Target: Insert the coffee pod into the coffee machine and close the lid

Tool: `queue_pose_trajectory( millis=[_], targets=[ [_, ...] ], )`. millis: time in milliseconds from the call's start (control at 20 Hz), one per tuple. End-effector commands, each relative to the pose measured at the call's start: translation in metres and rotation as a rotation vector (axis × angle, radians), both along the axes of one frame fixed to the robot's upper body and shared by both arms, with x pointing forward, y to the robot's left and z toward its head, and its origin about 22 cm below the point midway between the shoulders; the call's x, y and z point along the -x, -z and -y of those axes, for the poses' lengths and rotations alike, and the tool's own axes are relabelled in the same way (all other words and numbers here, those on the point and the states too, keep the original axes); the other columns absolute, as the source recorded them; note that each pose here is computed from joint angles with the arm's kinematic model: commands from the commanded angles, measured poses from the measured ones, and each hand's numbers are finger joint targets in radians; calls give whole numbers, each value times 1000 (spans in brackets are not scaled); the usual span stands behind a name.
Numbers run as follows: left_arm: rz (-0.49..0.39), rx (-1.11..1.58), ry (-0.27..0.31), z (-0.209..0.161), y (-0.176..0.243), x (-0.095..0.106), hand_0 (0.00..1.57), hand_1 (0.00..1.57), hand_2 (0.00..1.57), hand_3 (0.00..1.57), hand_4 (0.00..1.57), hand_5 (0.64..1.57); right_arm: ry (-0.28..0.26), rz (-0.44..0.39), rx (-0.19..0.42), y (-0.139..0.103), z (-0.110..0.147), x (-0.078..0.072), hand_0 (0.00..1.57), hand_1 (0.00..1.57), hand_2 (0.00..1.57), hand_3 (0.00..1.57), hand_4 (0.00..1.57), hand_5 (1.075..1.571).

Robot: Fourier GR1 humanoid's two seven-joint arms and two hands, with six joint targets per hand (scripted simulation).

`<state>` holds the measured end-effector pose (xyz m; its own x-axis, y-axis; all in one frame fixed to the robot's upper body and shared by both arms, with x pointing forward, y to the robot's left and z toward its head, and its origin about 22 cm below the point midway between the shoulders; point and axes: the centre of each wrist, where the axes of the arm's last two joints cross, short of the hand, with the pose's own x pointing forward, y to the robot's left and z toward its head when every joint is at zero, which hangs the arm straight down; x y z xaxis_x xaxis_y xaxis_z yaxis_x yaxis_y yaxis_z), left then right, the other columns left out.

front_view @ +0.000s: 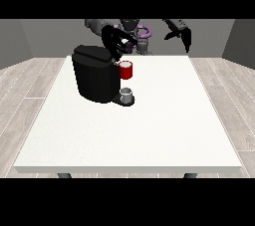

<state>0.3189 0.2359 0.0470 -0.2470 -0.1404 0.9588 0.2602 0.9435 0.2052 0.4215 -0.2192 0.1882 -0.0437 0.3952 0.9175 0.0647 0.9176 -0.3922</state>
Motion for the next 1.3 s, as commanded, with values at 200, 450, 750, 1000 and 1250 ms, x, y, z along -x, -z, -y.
queue_pose_trajectory(
  millis=[200, 450, 750, 1000, 1250],
  targets=[
    [37, -6, 76, 16, -11, -9, 0, 0, 0, 0, 368, 1571, -155, 208, 30, -59, -52, 9, 0, 0, 0, 0, 0, 1571],
    [72, -5, 128, 27, -26, -18, 0, 0, 0, 0, 377, 1571, -113, 248, 60, -85, -39, 18, 0, 0, 0, 0, 0, 1571],
    [113, -11, 199, 38, -37, -24, 0, 0, 0, 0, 203, 1571, -75, 290, 41, -110, -26, 21, 0, 0, 0, 0, 0, 1571],
    [158, -28, 210, 41, -66, -30, 0, 0, 0, 0, 272, 1571, -126, 355, 13, -122, -31, 11, 0, 0, 0, 0, 0, 1571],
    [196, -25, 222, 49, -64, -24, 0, 0, 0, 0, 341, 1571, -145, 377, -3, -119, -46, 0, 0, 0, 0, 0, 98, 1571]
  ],
)
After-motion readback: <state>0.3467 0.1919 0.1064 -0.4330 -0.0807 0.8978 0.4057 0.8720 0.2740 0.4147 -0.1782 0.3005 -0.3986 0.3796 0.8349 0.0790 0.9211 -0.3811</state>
